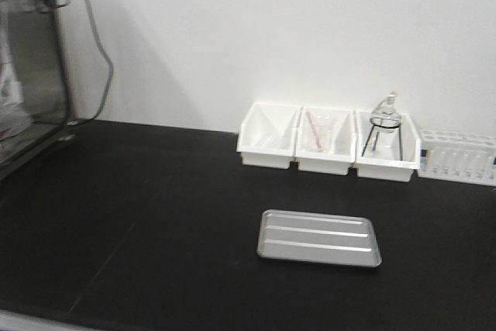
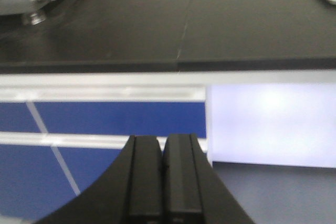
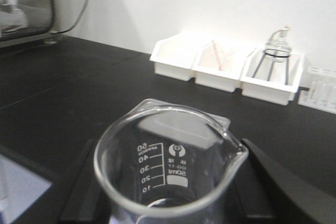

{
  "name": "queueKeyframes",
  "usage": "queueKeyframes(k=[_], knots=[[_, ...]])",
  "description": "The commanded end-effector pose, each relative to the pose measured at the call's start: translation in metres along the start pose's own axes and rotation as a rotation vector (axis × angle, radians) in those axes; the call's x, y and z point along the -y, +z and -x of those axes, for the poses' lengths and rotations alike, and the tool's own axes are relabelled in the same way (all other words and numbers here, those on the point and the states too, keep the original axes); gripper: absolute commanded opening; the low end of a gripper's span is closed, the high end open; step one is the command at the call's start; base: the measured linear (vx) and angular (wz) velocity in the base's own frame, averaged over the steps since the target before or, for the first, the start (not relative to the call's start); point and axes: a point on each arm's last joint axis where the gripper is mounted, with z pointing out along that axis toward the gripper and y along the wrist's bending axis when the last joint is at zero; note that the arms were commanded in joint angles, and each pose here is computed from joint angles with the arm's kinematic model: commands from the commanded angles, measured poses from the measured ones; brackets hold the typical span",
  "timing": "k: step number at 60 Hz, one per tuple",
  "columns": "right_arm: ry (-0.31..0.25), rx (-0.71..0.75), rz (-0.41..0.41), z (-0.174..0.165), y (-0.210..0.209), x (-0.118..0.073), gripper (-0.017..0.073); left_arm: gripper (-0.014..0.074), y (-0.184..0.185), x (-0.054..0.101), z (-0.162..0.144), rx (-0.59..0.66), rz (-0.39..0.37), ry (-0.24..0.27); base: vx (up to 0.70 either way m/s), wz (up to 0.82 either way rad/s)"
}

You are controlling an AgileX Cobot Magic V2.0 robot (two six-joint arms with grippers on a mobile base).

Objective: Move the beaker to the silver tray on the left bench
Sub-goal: 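Drive the base to the bench with the silver tray, holding the beaker, then lower the held beaker onto the silver tray with the right gripper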

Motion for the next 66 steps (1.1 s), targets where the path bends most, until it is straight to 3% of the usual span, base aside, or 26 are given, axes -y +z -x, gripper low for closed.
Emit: queueKeyframes(k=[1, 32, 66], knots=[[-0.009, 0.056, 0.028, 0.0130, -0.0010, -0.0023, -0.0011, 0.0001, 0.0016, 0.0008, 0.0009, 0.064, -0.007, -0.002, 0.46, -0.38], [-0.009, 0.056, 0.028, 0.0130, -0.0010, -0.0023, -0.0011, 0.0001, 0.0016, 0.0008, 0.0009, 0.064, -0.007, -0.002, 0.35, -0.31], [-0.009, 0.056, 0.028, 0.0130, -0.0010, -0.0023, -0.0011, 0.0001, 0.0016, 0.0008, 0.0009, 0.064, -0.007, -0.002, 0.13, -0.15]])
